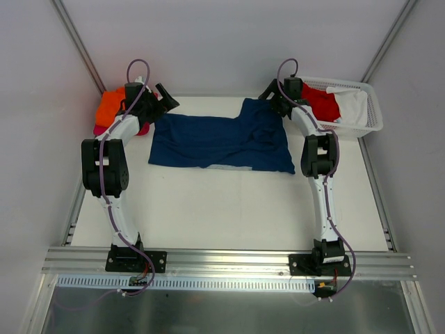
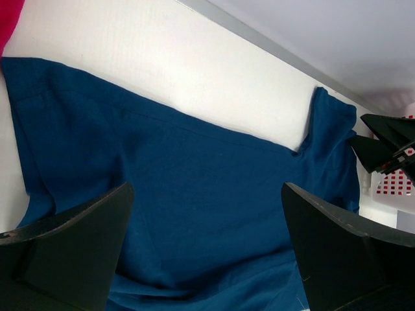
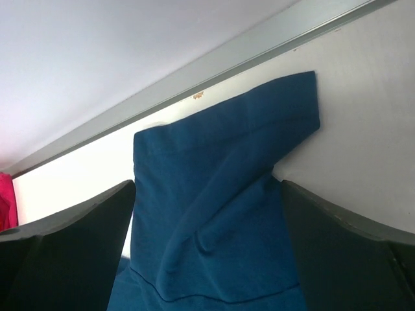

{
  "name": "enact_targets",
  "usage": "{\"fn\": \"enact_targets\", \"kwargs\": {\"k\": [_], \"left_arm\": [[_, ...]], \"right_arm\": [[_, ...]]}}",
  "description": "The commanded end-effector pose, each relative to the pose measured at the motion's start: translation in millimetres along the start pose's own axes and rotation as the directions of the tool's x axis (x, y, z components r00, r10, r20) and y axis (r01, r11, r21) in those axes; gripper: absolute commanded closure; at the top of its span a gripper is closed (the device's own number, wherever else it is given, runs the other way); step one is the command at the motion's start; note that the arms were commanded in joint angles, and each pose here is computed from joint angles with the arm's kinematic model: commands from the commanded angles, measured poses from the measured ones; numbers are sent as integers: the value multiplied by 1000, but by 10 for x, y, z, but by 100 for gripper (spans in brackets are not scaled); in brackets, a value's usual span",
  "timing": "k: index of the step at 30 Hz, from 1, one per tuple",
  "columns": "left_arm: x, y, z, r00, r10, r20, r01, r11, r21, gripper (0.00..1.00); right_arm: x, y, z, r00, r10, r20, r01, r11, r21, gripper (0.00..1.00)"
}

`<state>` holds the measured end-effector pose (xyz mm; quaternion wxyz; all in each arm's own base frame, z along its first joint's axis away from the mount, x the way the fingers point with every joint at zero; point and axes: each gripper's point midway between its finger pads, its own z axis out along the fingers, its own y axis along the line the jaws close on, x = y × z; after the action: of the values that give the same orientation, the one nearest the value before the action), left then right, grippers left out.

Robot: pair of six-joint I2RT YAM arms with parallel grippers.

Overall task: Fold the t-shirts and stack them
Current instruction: Grap the side of the flattened tshirt furthest away from the robot with both arms

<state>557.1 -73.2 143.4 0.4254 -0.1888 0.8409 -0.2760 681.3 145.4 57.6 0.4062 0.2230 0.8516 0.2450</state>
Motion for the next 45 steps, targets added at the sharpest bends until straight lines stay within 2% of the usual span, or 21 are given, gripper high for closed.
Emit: {"fn": "enact_targets", "kwargs": {"k": [1, 10, 13, 19, 25, 26, 29, 32, 34, 37, 45], "left_arm": [[-32, -46, -23, 999, 36, 19, -36, 999, 24, 1], [-19, -60, -7, 1000, 25, 10, -25, 999, 34, 1], [0, -50, 12, 1000, 24, 6, -25, 999, 32, 1], [-6, -57, 27, 1000, 27, 6, -27, 999, 38, 1], [-29, -66, 24, 999, 34, 14, -34, 999, 39, 1], [-29, -56, 21, 999, 39, 15, -40, 999, 34, 1], [-42, -50, 18, 999, 40, 21, -40, 999, 29, 1], [-44, -66, 32, 999, 32, 18, -32, 999, 37, 1], [-40, -75, 41, 1000, 25, 17, -26, 999, 44, 1], [-39, -77, 41, 1000, 26, 16, -27, 999, 45, 1], [-69, -103, -40, 999, 38, 30, -39, 998, 44, 1]], "right_arm": [[-693, -671, -107, 986, 51, 156, -73, 988, 134, 2], [-1122, -877, -571, 957, -192, 219, 104, 927, 359, 2], [-1226, -894, -642, 943, -242, 229, 139, 911, 388, 2], [-1368, -1083, -541, 925, -254, 282, 116, 897, 426, 2], [-1526, -877, -474, 904, -176, 390, 45, 945, 323, 2], [-1711, -894, -540, 888, -163, 431, 24, 950, 310, 2], [-1833, -824, -515, 862, -173, 476, 32, 957, 289, 2], [-1804, -908, -395, 856, -150, 495, 16, 964, 265, 2], [-1666, -1070, -242, 876, -74, 476, -49, 969, 241, 2], [-1572, -1067, -156, 886, 25, 463, -123, 976, 182, 3], [-1477, -1062, -365, 897, -58, 438, -98, 941, 324, 3]]}}
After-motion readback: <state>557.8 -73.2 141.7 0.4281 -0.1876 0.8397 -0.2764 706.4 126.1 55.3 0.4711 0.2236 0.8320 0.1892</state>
